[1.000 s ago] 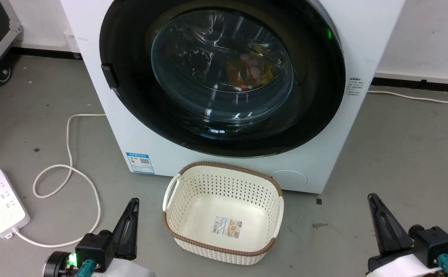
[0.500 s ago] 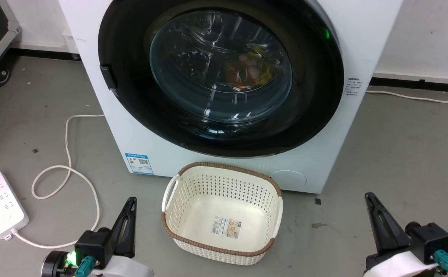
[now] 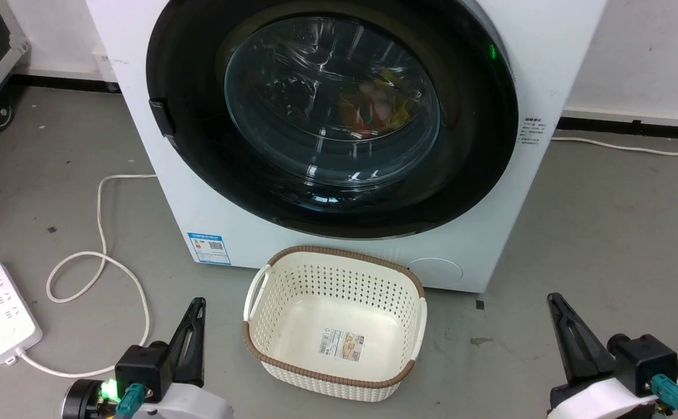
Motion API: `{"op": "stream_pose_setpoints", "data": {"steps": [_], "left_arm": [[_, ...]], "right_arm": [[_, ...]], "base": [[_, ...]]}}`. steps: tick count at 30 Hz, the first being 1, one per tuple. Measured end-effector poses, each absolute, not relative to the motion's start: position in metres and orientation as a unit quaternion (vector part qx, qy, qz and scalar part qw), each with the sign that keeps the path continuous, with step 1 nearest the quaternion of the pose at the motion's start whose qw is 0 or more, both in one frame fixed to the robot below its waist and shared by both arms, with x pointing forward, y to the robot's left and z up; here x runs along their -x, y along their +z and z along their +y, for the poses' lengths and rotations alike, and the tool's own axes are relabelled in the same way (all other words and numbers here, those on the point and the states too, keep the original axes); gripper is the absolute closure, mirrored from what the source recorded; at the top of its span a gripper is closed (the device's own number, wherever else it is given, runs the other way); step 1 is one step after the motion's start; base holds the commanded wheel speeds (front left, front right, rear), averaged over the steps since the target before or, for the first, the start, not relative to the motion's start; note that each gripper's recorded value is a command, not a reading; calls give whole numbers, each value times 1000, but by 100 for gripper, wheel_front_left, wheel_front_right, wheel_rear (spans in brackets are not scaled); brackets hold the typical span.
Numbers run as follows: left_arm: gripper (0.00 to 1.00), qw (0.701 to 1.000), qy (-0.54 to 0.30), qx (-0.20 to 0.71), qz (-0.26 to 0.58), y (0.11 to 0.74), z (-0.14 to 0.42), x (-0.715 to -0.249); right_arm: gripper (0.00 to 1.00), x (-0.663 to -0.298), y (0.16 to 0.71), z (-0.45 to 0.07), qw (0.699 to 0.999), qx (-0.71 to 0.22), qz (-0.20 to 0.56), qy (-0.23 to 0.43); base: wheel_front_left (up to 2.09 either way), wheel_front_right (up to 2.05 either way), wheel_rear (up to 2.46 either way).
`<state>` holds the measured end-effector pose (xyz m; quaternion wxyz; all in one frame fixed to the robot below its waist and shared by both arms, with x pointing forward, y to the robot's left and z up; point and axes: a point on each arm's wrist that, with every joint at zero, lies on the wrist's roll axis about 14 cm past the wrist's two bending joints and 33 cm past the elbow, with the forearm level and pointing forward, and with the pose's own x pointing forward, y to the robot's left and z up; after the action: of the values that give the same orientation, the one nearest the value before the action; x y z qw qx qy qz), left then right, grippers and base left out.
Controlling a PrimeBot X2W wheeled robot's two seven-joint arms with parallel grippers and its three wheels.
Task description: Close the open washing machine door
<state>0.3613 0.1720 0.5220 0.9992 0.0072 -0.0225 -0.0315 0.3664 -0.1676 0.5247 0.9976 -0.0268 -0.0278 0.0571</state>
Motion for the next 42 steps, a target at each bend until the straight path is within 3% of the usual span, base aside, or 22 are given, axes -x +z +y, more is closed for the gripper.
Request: {"op": "stream_pose_setpoints", "data": {"steps": [42], "left_arm": [[100, 1000, -10, -20, 2, 522, 177, -368]], "right_arm": [[100, -369, 522, -163, 998, 29, 1, 62]], "base": [[0, 0, 0]]}}
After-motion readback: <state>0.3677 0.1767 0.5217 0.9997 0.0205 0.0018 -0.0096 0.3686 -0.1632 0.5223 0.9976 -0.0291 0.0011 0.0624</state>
